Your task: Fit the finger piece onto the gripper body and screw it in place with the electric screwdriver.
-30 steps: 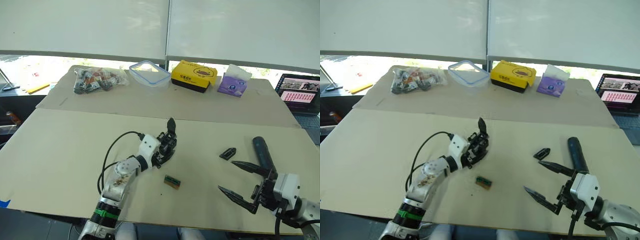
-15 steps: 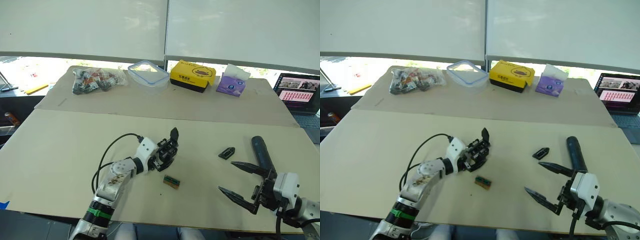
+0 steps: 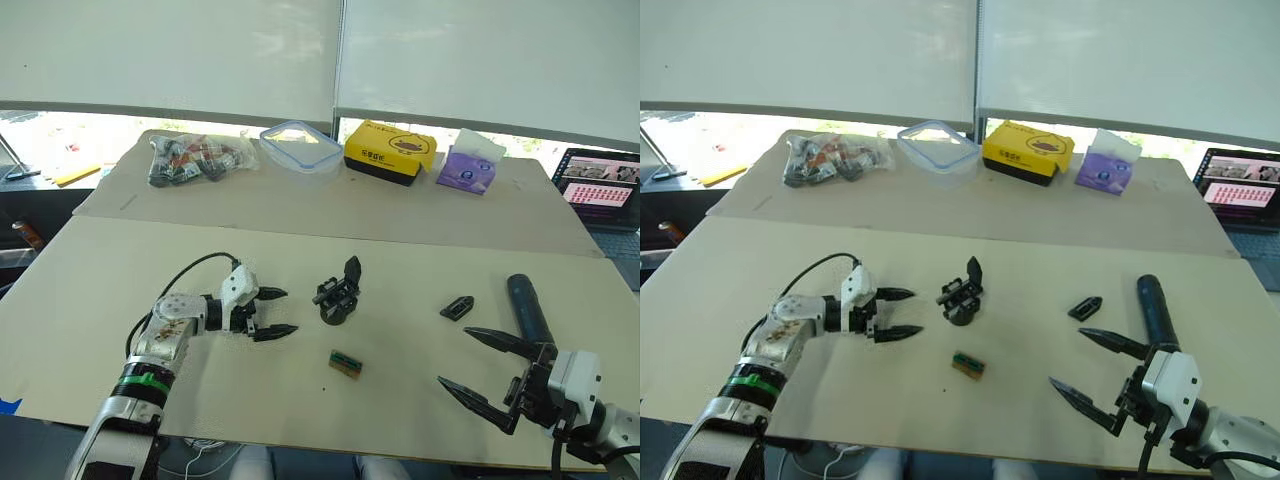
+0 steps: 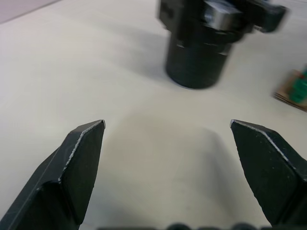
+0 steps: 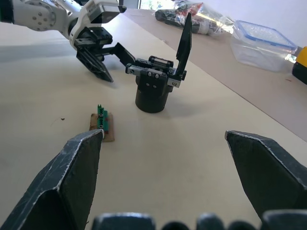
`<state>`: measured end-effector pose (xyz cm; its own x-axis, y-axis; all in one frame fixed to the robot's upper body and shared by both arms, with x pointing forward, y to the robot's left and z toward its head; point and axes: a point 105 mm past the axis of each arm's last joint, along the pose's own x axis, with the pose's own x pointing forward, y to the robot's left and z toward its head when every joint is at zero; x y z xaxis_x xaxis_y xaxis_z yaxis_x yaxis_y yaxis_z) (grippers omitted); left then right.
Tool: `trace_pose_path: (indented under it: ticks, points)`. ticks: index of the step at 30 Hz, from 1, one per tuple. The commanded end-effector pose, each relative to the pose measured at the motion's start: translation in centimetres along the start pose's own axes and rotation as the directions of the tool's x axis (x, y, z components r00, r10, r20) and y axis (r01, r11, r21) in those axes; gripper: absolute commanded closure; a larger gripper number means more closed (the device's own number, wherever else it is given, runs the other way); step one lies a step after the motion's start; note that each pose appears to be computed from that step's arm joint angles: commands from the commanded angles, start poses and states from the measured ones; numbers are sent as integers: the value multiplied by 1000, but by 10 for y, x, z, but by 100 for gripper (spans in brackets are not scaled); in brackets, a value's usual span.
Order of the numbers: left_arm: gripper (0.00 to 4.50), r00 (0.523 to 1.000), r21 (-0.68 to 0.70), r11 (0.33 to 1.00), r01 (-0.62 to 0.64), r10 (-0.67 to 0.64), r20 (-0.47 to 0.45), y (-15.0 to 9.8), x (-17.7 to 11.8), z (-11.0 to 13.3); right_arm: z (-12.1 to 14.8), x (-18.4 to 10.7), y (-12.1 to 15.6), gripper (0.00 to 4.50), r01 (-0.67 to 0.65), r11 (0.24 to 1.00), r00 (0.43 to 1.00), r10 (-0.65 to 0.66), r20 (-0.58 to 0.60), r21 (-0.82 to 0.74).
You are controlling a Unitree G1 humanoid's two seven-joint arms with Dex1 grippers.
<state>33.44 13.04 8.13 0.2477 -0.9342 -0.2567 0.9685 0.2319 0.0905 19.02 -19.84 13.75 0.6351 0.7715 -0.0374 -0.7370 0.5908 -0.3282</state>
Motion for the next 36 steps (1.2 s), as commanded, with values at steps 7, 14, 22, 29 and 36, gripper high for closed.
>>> trace_pose_path:
  ticks: [7, 14, 22, 29, 36]
  points:
    - [8, 991, 113, 986, 126, -129, 24, 8, 45, 19, 11, -5, 0, 0, 32, 999, 999, -32, 14, -41]
    - [8, 984, 107, 979, 176, -179, 14, 3, 60, 18, 11, -6, 1, 0, 57, 997, 998, -57, 14, -48]
    - [211, 973, 96, 978, 185, -196, 124, -9, 72, 26, 8, -1, -2, 0, 62, 997, 998, -61, 21, -55]
    - [220, 969, 55, 993, -107, 92, 231, -11, 68, 39, 6, 2, 0, 0, 41, 998, 999, -40, 21, -53]
    - [220, 923, -90, 934, -347, 357, 143, -22, 62, 51, 3, 0, 2, 0, 18, 999, 1000, -17, 15, -38]
